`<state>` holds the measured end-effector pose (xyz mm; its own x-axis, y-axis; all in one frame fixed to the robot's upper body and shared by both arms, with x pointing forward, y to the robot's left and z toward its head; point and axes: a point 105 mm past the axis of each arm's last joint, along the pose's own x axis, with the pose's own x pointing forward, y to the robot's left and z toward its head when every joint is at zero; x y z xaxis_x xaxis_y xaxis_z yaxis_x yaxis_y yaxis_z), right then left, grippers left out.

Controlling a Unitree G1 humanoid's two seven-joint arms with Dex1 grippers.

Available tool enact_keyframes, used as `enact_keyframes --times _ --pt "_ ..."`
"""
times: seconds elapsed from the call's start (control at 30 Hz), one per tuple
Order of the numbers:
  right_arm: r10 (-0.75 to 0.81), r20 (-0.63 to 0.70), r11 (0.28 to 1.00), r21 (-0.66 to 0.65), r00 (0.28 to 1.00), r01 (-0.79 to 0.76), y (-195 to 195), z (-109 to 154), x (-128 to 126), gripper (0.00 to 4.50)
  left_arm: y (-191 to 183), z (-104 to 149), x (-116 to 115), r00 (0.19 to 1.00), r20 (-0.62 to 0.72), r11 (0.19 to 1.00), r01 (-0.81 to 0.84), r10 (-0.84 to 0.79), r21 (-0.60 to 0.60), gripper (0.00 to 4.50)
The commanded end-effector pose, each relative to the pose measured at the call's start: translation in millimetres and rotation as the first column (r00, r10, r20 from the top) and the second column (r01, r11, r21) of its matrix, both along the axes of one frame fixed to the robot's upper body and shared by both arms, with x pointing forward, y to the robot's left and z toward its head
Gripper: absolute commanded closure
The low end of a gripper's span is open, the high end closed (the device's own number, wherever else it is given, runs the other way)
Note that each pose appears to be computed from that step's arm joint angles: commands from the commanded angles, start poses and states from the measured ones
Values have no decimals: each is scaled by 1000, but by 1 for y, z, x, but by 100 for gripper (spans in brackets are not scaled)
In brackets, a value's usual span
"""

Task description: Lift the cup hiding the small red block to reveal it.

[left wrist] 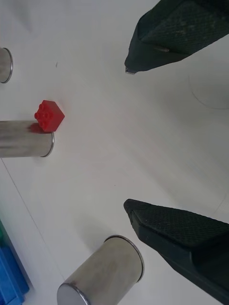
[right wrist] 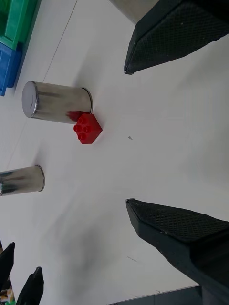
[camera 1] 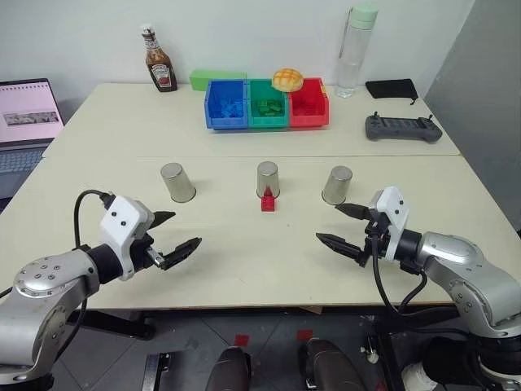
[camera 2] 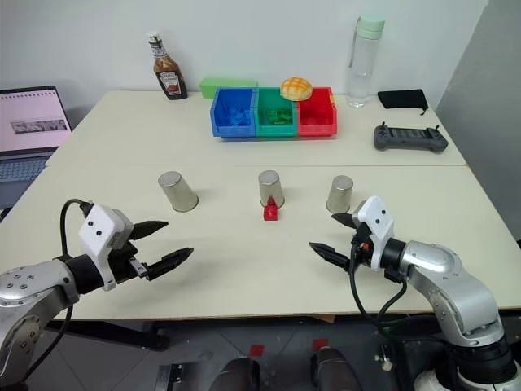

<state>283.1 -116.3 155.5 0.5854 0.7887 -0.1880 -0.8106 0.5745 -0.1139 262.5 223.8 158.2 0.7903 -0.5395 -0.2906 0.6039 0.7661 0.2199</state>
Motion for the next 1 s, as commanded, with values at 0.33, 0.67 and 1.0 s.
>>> enact_keyframes --times 0.33,0.67,1.0 --pt "18 59 1000 6 998 -19 1 16 -1 5 -1 17 0 997 74 1000 -2 1 16 0" --pt "21 58 1000 8 998 -21 2 17 -1 5 -2 17 2 998 69 1000 -13 13 13 0" --pt "13 54 1000 3 998 -13 -2 16 -2 5 -3 12 -2 999 40 1000 -12 12 12 0"
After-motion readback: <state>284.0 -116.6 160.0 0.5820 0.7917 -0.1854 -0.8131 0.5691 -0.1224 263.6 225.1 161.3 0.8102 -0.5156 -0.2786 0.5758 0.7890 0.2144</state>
